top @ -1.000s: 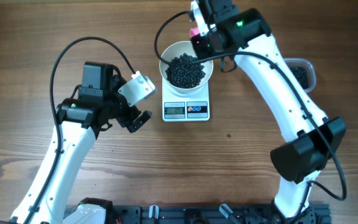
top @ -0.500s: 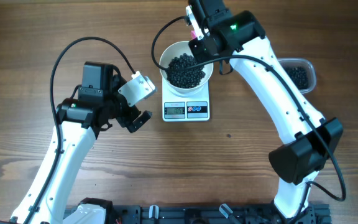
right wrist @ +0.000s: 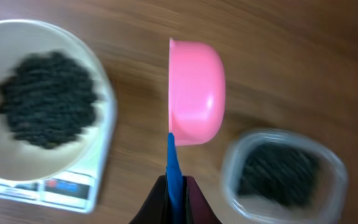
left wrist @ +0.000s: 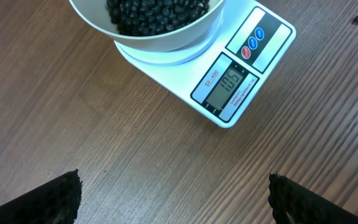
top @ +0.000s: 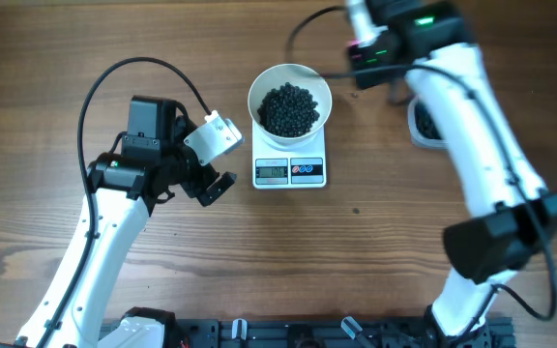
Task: Scoop item into bowl and weigh 150g on scale
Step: 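Move the empty scoop back to the bean tub with the right gripper, then dip the pink scoop into the black beans and lift it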
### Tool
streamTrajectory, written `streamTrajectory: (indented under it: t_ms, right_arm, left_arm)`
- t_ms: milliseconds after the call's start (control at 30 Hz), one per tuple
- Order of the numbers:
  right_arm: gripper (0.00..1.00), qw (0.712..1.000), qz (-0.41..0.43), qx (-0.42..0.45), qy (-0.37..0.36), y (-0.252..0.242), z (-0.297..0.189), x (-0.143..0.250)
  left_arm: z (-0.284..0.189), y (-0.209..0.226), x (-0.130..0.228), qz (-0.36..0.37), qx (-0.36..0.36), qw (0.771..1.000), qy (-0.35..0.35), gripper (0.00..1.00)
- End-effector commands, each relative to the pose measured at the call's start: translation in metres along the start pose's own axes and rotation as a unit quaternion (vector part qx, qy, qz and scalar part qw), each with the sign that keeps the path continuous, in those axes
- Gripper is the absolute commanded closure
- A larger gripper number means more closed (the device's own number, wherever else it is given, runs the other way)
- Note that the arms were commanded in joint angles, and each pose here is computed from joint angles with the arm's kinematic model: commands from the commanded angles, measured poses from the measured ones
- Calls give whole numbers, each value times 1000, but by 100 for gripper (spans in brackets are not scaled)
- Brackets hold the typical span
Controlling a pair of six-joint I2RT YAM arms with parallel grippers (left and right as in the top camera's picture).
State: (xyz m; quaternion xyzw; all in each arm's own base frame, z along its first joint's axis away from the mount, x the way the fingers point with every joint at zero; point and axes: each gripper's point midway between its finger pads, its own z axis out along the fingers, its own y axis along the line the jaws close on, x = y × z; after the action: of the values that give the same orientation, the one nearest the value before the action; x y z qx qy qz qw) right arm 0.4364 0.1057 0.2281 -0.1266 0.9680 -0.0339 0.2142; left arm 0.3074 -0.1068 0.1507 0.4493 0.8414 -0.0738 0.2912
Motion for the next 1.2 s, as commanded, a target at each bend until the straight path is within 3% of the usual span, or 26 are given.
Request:
streamTrajectory:
  t_ms: [0,300,467,700,900,1167]
  right_arm:
    - [96,997,74,20,-9,-57,-39,15]
    - [96,978,103,103,152,-122,2,98]
    - [96,964,94,165,186,-137,33,123]
    - [96,959,90,176,201,-137,63,141]
    - [96,959,86,162,218,-130,83,151]
    - [96,968,70,15,239,-82,110,156]
  left_arm:
    - [2,-3,2,4,9,1000,-2,0]
    - [2,-3,2,4,9,1000,-2,0]
    - [2,-3,2,4,9,1000,-2,0]
    - [2,-3,2,4,9,1000,-2,0]
    - [2,-3,2,4,9,1000,-2,0]
    - [2,-3,2,4,9,1000,-2,0]
